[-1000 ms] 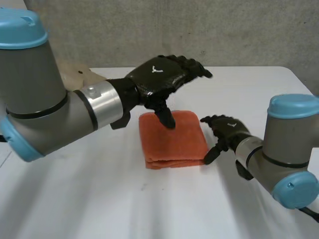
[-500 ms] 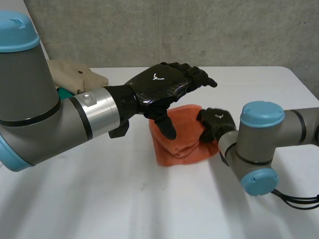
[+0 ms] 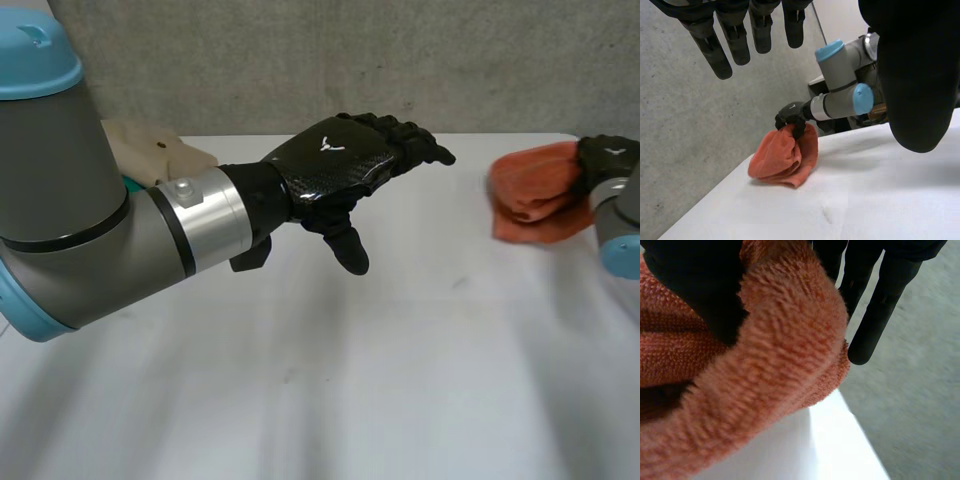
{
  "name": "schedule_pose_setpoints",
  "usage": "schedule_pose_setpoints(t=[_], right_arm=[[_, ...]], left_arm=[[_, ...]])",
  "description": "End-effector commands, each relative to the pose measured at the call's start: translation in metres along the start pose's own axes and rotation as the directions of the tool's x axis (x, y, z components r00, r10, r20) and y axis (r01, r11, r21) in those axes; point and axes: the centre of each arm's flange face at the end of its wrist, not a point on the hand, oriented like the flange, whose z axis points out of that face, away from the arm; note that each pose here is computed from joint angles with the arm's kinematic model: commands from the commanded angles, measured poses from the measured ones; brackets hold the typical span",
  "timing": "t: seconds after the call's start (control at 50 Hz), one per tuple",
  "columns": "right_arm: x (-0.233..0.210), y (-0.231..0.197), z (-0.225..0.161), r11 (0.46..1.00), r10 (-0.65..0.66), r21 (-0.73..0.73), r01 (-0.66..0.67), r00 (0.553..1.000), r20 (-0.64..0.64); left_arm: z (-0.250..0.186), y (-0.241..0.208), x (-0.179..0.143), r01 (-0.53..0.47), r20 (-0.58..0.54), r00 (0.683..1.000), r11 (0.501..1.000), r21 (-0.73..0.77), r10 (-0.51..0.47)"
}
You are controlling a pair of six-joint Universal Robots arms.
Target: Fold the laundry.
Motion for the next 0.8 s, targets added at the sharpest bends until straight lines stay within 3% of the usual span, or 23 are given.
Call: schedule_pose_setpoints(t=[0.02,0.26,0.32,0.44,0.5,0.58,0.66,0.72,0.74,0.76,0.8], right_arm=[[0.040,0.034,0.025,0.999,-0.021,-0.046,0.019,0.999,-0.048],[0.088,0.015,0.031,0.993,-0.116,-0.025,0.113,0.973,-0.199],[0.106,0.012,0.032,0.982,-0.187,-0.043,0.182,0.942,-0.279],[0.107,-0.004,0.032,0.946,-0.320,-0.048,0.321,0.895,-0.311],[0.103,-0.014,0.028,0.948,-0.313,-0.040,0.316,0.902,-0.296],[0.078,-0.033,0.017,0.967,-0.249,0.008,0.256,0.947,-0.204],[0.044,-0.085,-0.010,0.976,-0.165,0.134,0.170,0.985,-0.053],[0.020,-0.110,-0.034,0.973,-0.148,0.185,0.140,0.989,0.030],[0.008,-0.118,-0.046,0.970,-0.153,0.203,0.135,0.986,0.072],[0.001,-0.121,-0.053,0.969,-0.156,0.210,0.133,0.983,0.097],[-0.012,-0.121,-0.066,0.968,-0.163,0.216,0.129,0.975,0.149]], left_arm=[[0.000,-0.001,0.002,0.007,-0.004,1.000,1.000,0.004,-0.007],[0.004,-0.010,0.002,-0.010,0.012,1.000,1.000,0.027,0.010],[0.004,-0.009,0.006,-0.007,0.009,1.000,1.000,0.022,0.007],[0.004,-0.007,0.006,-0.003,0.012,1.000,1.000,0.016,0.003],[0.004,-0.008,0.003,-0.007,0.036,0.999,1.000,0.018,0.006],[0.004,-0.014,-0.009,-0.025,0.129,0.991,0.999,0.031,0.021],[0.003,-0.023,-0.031,-0.054,0.276,0.961,0.996,0.067,0.033],[-0.005,-0.030,-0.063,-0.074,0.445,0.895,0.993,0.087,0.028],[-0.008,-0.032,-0.072,-0.080,0.491,0.871,0.993,0.088,0.026],[-0.016,-0.031,-0.094,-0.088,0.582,0.813,0.993,0.080,0.025],[-0.025,-0.029,-0.116,-0.092,0.661,0.750,0.993,0.069,0.024]])
